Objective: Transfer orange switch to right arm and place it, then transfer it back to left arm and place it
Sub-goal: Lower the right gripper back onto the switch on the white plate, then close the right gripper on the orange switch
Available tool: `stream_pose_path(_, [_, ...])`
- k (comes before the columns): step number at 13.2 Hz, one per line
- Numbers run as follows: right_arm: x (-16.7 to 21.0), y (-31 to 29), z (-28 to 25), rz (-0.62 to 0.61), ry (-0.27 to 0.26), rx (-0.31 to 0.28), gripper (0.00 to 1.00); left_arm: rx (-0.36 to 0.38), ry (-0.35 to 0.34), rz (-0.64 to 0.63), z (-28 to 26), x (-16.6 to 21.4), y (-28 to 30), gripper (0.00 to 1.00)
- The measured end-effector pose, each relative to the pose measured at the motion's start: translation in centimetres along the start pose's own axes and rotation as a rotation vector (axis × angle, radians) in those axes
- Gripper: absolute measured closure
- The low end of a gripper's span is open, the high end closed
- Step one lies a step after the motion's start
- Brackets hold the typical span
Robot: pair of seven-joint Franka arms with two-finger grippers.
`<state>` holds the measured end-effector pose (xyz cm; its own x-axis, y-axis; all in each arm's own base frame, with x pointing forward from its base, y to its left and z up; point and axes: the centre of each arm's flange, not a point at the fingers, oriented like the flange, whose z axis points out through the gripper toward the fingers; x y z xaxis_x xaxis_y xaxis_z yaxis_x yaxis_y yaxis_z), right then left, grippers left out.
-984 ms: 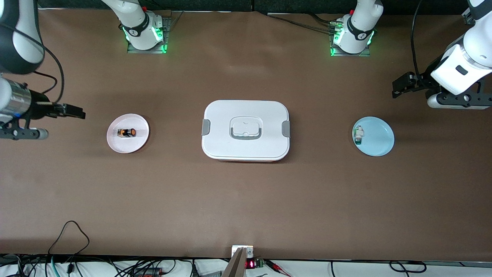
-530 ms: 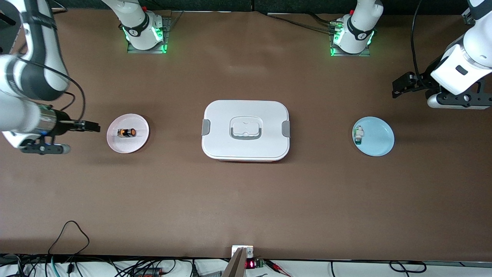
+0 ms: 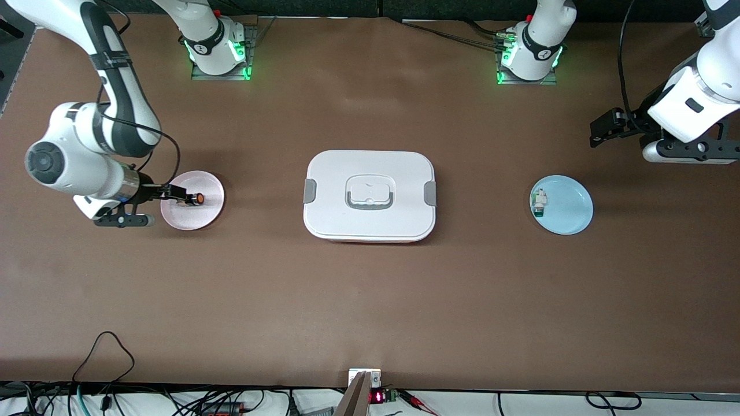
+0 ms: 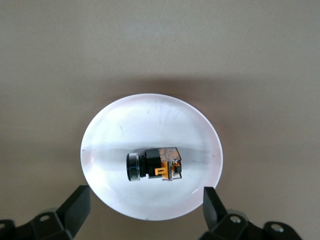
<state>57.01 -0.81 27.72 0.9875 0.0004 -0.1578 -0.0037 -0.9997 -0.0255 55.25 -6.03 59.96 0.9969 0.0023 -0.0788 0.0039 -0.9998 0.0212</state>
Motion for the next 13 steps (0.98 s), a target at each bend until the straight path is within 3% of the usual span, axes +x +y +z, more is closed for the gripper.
stream_pose_path(13, [-0.4,0.9,8.3,-0.031,-0.008,-0.004,0.00,0.000,0.000,0.000,0.0,0.0,0.0,0.00])
